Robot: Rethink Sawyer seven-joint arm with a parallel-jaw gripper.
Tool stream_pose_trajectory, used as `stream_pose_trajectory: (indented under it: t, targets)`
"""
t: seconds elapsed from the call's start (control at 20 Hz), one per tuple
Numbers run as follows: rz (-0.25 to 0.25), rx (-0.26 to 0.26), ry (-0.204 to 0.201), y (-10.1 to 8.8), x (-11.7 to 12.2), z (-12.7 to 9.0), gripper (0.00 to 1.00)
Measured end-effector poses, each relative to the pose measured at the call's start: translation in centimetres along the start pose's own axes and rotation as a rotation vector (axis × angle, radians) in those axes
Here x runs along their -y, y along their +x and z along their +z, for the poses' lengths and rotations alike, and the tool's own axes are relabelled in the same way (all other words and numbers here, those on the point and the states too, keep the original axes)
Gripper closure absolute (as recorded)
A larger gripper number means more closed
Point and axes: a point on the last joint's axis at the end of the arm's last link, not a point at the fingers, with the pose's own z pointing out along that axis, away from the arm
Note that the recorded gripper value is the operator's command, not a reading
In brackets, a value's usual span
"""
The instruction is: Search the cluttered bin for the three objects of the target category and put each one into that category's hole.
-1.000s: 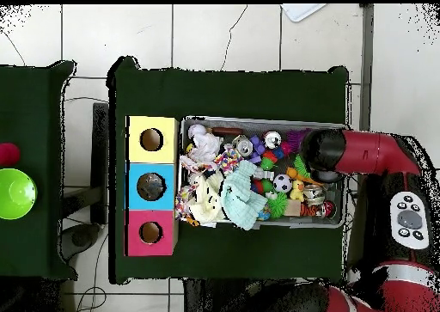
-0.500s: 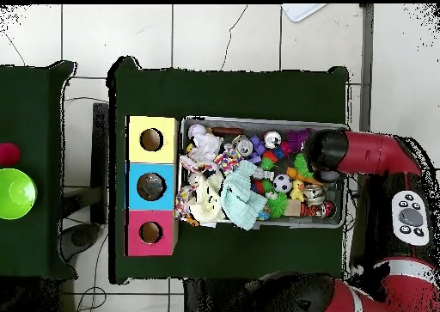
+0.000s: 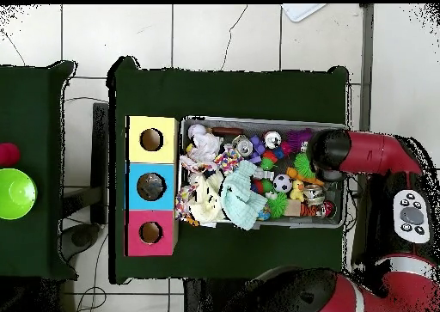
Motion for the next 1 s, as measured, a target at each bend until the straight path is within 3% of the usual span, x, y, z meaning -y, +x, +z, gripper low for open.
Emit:
stream_pose_trajectory:
  t: [1.0]
  targets:
    - [-0.001,-0.009,0.040,0.3,1.5,0.6,0.00]
